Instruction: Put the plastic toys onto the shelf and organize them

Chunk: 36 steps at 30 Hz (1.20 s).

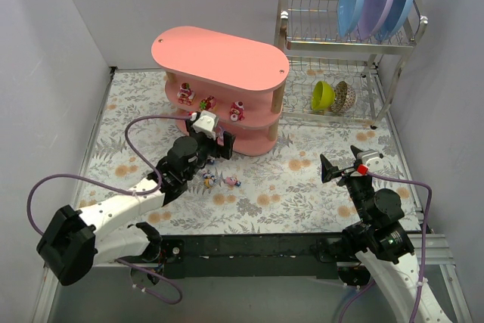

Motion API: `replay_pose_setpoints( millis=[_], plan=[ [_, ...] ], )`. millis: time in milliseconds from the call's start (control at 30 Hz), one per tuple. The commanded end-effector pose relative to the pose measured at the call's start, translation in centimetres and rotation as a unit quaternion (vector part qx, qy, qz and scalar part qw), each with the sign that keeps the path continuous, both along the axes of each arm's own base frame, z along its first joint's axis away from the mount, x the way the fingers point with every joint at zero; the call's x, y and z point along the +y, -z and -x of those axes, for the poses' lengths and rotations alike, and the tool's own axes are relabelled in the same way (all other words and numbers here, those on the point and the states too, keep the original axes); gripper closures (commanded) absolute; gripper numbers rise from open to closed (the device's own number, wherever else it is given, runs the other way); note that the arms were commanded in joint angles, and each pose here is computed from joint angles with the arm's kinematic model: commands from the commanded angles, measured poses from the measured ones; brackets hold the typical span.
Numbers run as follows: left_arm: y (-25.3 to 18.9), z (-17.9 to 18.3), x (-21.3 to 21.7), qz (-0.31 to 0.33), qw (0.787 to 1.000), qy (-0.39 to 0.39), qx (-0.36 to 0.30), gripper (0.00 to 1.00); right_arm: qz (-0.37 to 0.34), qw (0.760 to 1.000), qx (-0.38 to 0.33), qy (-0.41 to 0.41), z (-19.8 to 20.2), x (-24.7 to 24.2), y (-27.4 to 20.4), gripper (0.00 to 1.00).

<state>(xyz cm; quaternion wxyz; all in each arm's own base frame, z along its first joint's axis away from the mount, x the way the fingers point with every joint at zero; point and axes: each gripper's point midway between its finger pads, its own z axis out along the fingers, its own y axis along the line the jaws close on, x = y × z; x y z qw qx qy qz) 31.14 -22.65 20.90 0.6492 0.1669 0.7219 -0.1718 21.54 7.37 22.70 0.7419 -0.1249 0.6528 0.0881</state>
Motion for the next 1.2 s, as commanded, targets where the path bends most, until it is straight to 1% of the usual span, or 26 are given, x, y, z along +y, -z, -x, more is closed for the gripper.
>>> replay_pose_setpoints(
  millis=[0,33,67,100,267,300,400,433,500,533,600,667,767,1000,1167],
  plan=[
    [0.7,1.4,2.3,0.034,0.998,-0.041,0.045,0.11,-0.057,0.991,-0.12,0.0,2.7,-1.4,-5.5,0.02],
    [0.8,1.6,2.5,0.039,0.997,-0.047,0.05,0.08,-0.056,0.991,-0.12,-0.001,2.7,-1.4,-5.5,0.02],
    [1.4,2.0,3.0,0.046,0.995,-0.056,0.068,0.03,-0.057,0.991,-0.119,0.001,2.7,-1.4,-5.5,0.02],
    [1.0,2.4,3.4,0.057,0.994,-0.061,0.068,0.02,-0.056,0.991,-0.12,0.001,2.7,-1.4,-5.5,0.02],
    [2.2,3.8,5.2,0.086,0.986,-0.097,0.107,0.02,-0.057,0.991,-0.12,-0.001,2.8,-1.4,-5.5,0.02],
    [2.3,4.0,5.3,0.103,0.982,-0.105,0.119,0.02,-0.057,0.991,-0.12,0.0,2.7,-1.4,-5.5,0.02],
    [3.3,5.0,6.0,0.114,0.974,-0.12,0.154,0.02,-0.057,0.991,-0.119,0.001,2.7,-1.4,-5.5,0.02],
    [4.0,5.4,6.2,0.123,0.968,-0.13,0.175,0.02,-0.057,0.991,-0.119,0.001,2.7,-1.4,-5.5,0.02],
    [4.4,5.8,6.5,0.129,0.963,-0.139,0.191,0.02,-0.057,0.991,-0.12,0.002,2.7,-1.5,-5.5,0.02],
    [5.0,6.2,6.7,0.136,0.956,-0.152,0.211,0.02,-0.057,0.991,-0.119,0.001,2.7,-1.4,-5.5,0.02],
    [5.5,6.5,6.9,0.137,0.95,-0.161,0.229,0.02,-0.056,0.991,-0.12,0.001,2.7,-1.4,-5.5,0.02],
    [6.3,7.1,6.4,0.125,0.948,-0.148,0.251,0.02,-0.057,0.991,-0.12,0.001,2.7,-1.4,-5.5,0.02],
    [7.0,7.6,6.3,0.126,0.942,-0.149,0.272,0.02,-0.056,0.991,-0.12,0.0,2.7,-1.4,-5.5,0.02],
    [8.5,8.0,6.9,0.13,0.923,-0.188,0.31,0.02,-0.058,0.991,-0.12,0.001,2.7,-1.4,-5.5,0.02],
    [10.4,8.4,7.0,0.119,0.909,-0.208,0.341,0.02,-0.058,0.991,-0.12,0.001,2.7,-1.4,-5.5,0.02]
  ],
)
